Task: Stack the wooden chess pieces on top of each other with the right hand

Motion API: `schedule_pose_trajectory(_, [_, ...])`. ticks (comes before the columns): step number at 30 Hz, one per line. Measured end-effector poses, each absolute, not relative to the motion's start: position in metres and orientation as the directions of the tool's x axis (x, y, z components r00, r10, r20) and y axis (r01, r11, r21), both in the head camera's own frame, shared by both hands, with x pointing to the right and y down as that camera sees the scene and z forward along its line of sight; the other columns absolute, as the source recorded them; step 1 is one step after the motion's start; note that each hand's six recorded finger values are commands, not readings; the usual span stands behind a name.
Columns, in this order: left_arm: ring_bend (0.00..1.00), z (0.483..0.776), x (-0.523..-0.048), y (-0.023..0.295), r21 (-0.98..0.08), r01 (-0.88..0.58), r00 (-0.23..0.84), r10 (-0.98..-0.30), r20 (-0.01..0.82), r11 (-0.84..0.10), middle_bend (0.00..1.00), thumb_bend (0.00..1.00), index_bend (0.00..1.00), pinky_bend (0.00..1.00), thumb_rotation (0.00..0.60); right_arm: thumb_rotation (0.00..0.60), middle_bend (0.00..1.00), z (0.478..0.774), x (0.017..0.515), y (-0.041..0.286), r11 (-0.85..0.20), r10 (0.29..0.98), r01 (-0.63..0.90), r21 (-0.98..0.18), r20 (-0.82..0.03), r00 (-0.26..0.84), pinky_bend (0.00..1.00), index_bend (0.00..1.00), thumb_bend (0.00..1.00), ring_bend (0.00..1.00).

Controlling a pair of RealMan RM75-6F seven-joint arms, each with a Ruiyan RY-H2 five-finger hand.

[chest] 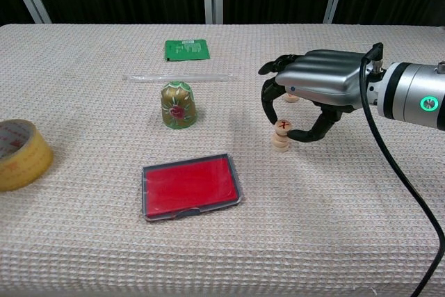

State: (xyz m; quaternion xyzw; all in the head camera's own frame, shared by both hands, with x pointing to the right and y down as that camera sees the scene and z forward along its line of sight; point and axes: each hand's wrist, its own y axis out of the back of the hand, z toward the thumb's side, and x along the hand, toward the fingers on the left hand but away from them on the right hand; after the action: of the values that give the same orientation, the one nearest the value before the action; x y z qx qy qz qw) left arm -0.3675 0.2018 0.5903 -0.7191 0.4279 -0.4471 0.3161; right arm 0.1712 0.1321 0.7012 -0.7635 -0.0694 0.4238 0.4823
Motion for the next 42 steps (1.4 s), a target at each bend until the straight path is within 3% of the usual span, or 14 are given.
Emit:
schedule_pose_trajectory(35, [0.12, 0.591, -0.367, 0.204, -0.833, -0.331, 0.234, -0.894, 0.383, -0.443, 0.14, 0.06, 0.17, 0.2, 0.6, 0.6, 0.28, 0.705, 0.173, 0.136, -0.526, 0.511, -0.309, -0.792, -0.585, 0.63, 0.05, 0.41, 0.34, 0.0])
schedule_pose_trajectory(42, [0.12, 0.591, -0.369, 0.204, -0.834, -0.333, 0.23, -0.895, 0.381, -0.441, 0.14, 0.06, 0.17, 0.2, 0.6, 0.6, 0.28, 0.694, 0.184, 0.12, -0.515, 0.576, -0.252, -0.819, -0.549, 0.606, 0.05, 0.37, 0.34, 0.0])
